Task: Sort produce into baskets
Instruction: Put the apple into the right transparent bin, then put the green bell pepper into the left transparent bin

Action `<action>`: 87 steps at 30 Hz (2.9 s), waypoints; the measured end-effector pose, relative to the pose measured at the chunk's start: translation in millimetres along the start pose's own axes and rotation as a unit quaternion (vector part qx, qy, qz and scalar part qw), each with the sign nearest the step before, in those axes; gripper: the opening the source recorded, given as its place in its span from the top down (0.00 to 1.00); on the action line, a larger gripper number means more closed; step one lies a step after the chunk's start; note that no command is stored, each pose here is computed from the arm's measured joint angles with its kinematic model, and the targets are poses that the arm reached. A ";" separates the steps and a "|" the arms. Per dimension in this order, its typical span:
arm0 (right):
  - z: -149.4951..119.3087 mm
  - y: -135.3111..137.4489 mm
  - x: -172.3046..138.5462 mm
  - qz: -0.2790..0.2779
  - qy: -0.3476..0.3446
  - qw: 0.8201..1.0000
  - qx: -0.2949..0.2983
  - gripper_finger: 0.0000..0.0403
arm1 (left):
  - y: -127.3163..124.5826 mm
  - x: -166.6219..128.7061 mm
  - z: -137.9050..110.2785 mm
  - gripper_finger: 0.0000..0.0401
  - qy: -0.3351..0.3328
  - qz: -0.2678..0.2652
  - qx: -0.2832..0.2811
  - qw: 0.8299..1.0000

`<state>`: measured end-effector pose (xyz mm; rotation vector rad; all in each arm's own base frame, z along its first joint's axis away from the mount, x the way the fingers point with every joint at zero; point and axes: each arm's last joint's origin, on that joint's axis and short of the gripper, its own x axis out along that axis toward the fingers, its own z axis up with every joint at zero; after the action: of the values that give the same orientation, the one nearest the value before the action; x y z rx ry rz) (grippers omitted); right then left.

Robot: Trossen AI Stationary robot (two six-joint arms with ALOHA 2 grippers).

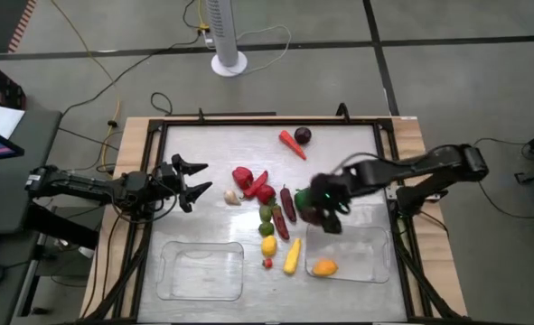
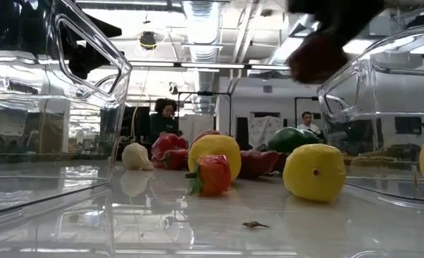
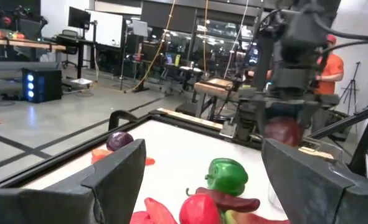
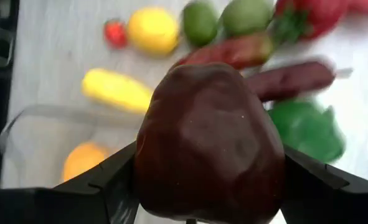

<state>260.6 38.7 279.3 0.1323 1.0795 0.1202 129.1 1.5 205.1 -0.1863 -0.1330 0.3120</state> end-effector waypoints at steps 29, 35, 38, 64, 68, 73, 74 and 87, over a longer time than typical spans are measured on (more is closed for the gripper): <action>3.6 -22.5 -4.5 -0.104 -0.002 0.992 0.073 0.08 | 0.2 0.0 0.5 0.23 -0.003 0.004 0.004 1.000; 16.7 -49.4 29.4 -0.100 0.009 0.994 0.053 0.05 | 0.2 0.0 0.4 0.23 -0.003 0.004 0.010 1.000; 18.5 -59.6 43.2 -0.106 0.035 0.992 0.051 0.02 | 0.3 0.0 0.4 0.23 -0.003 0.004 0.011 1.000; 18.8 -71.7 78.0 -0.111 0.102 0.988 0.037 0.16 | 0.4 -0.1 -0.5 0.23 0.001 0.005 0.010 1.000; 20.7 -70.7 68.6 -0.125 0.084 0.988 0.034 0.28 | 0.4 0.0 -0.5 0.23 0.001 0.005 0.010 1.000; 23.4 -71.3 64.8 -0.131 0.075 0.988 0.033 0.40 | 0.4 0.0 -0.4 0.23 0.001 0.005 0.010 1.000; 24.9 -71.8 62.9 -0.132 0.075 0.988 0.031 0.41 | 0.4 0.0 -0.3 0.23 0.000 0.005 0.009 1.000; 22.8 -54.2 31.3 -0.142 0.207 0.965 -0.083 0.29 | 0.6 -0.1 -1.7 0.23 0.007 0.005 0.003 1.000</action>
<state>297.1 -10.8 253.7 -0.2088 1.4873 -0.0226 129.2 1.7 203.3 -0.1831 -0.1173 0.3211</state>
